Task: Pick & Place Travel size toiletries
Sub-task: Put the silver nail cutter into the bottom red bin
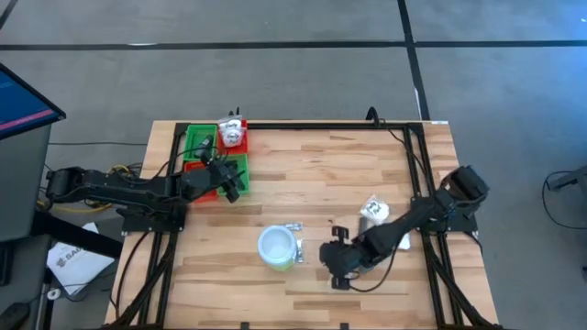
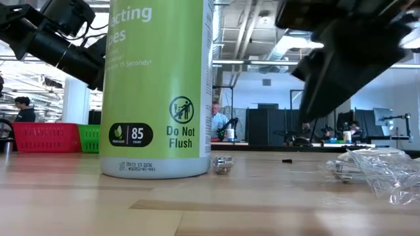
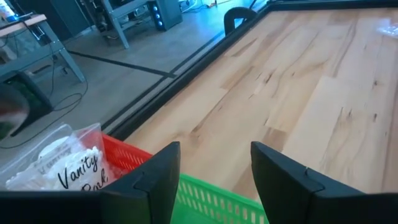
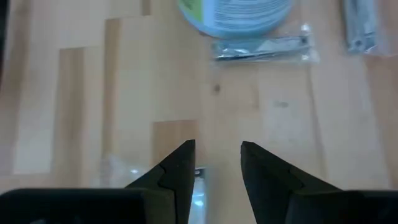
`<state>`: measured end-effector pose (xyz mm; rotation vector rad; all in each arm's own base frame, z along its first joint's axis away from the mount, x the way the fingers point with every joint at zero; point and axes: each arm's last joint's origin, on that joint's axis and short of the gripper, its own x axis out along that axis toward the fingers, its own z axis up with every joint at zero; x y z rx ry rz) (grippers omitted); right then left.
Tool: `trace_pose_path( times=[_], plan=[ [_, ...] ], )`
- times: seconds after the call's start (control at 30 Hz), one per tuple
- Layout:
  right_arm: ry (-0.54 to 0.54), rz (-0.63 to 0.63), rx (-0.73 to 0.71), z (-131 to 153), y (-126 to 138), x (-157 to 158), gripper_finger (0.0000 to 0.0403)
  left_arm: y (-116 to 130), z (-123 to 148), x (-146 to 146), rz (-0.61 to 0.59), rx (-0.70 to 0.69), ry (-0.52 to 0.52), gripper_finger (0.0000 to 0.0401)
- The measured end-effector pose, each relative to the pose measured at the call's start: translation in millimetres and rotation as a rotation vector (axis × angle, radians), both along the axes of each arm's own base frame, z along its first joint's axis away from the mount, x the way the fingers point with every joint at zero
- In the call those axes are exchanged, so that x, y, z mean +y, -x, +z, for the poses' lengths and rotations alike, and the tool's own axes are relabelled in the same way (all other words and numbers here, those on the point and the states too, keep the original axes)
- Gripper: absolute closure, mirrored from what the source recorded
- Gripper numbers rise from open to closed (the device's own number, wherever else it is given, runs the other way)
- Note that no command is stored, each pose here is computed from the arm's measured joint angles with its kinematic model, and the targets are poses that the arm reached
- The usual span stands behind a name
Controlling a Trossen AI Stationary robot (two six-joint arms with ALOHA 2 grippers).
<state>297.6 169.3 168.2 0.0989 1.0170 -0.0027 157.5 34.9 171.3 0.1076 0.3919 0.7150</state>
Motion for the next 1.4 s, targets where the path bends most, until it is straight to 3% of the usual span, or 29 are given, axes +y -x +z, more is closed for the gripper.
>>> trace_pose_path(
  times=[0.43, 0.77, 1.0, 1.1, 1.27, 1.4],
  plan=[
    [-0.049, -0.037, 0.021, -5, 13, 21, 0.0283, 0, 1, 0, 0.008, -0.025, 0.017, 0.0220],
    [-0.011, -0.066, 0.114, -37, 10, 23, 0.0283, 0, 0, 0, 0.009, -0.023, 0.017, 0.0222],
    [-0.021, -0.087, 0.153, -39, 12, 21, 0.0285, 0, 0, 0, 0.009, -0.025, 0.017, 0.0221],
    [-0.016, -0.087, 0.160, -39, 13, 21, 0.0300, 0, 0, 0, 0.009, -0.025, 0.017, 0.0222],
    [-0.003, -0.088, 0.175, -39, 14, 20, 0.0363, 0, 0, 0, 0.009, -0.025, 0.017, 0.0221],
    [0.005, -0.075, 0.177, -39, 14, 20, 0.0363, 0, 0, 0, 0.009, -0.025, 0.017, 0.0222]
  ],
)
